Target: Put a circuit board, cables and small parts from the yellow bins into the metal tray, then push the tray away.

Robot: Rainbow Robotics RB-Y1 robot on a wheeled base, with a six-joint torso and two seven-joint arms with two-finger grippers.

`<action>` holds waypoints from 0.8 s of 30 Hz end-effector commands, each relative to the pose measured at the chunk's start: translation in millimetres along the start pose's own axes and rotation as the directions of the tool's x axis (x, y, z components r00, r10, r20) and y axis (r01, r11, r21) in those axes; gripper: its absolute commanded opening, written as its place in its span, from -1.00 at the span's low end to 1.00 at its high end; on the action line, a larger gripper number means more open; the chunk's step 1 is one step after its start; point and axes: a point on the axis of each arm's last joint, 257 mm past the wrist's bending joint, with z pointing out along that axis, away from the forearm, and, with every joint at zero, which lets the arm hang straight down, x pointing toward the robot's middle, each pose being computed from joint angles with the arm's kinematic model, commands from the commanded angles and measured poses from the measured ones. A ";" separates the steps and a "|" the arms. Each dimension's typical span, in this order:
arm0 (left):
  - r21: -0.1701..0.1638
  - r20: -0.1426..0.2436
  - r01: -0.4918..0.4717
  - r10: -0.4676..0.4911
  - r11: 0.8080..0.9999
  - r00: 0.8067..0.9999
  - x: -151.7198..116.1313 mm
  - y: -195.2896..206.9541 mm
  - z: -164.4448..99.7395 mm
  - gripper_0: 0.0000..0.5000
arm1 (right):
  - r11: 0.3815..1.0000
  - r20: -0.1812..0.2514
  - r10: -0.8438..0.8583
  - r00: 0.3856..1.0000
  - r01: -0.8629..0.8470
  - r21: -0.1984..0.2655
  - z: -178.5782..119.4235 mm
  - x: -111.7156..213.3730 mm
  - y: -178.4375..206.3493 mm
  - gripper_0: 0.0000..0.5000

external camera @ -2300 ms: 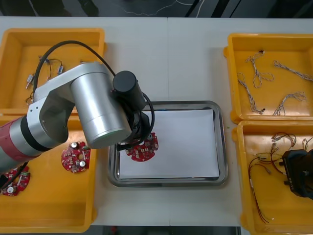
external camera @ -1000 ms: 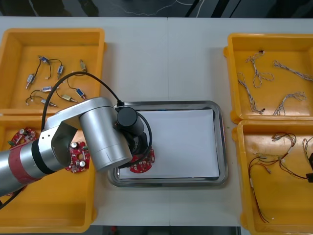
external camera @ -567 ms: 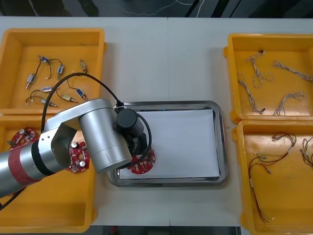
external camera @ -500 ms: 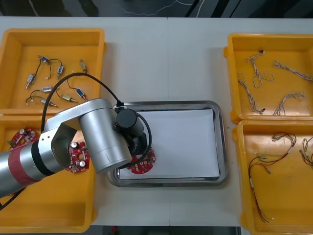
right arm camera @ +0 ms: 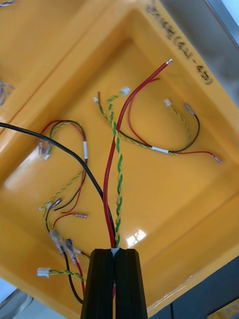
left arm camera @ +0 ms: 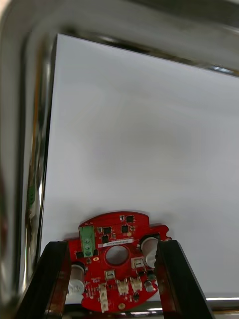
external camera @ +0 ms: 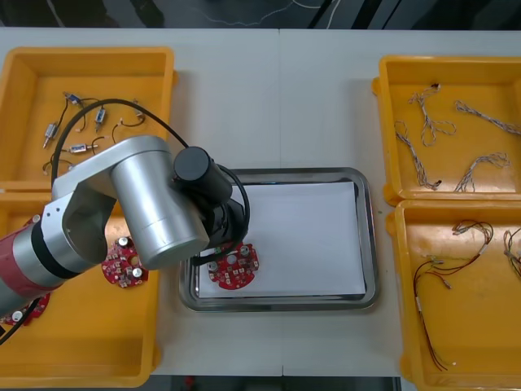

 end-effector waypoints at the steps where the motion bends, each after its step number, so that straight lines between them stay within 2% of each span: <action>1: 0.019 0.021 0.047 -0.048 0.999 0.999 -20.1 7.1 -31.2 1.00 | 0.973 0.050 -0.223 0.973 0.225 -0.042 -30.3 -26.5 23.4 -1.00; 6: 0.018 0.018 0.085 -0.085 0.996 0.996 -38.5 14.2 -55.9 1.00 | 0.918 0.042 -0.385 0.922 0.387 -0.080 -40.3 -27.5 39.6 -1.00; 10: -0.002 0.019 0.113 -0.113 0.994 0.993 -56.0 23.9 -75.8 1.00 | 0.867 0.033 -0.484 0.875 0.484 -0.121 -43.1 -23.1 54.8 -1.00; 11: -0.007 0.021 0.130 -0.129 0.992 0.991 -65.6 29.7 -87.6 1.00 | 0.837 0.040 -0.530 0.847 0.530 -0.135 -44.4 -21.6 64.1 -1.00; 16: -0.032 0.037 0.166 -0.165 0.986 0.986 -91.5 54.6 -118.9 1.00 | 0.751 0.065 -0.641 0.765 0.642 -0.156 -46.5 -16.1 90.6 -1.00; 19: -0.036 0.046 0.189 -0.187 0.981 0.981 -102.6 67.9 -131.7 1.00 | 0.707 0.076 -0.688 0.722 0.690 -0.156 -48.4 -13.9 102.3 -1.00; 21: -0.047 0.042 0.218 -0.217 0.975 0.975 -111.3 82.0 -139.3 1.00 | 0.660 0.079 -0.733 0.676 0.735 -0.158 -47.9 -8.5 112.9 -1.00; 24: -0.073 0.059 0.258 -0.254 0.963 0.965 -125.6 103.0 -147.6 1.00 | 0.596 0.079 -0.788 0.611 0.788 -0.157 -45.2 -0.4 124.1 -1.00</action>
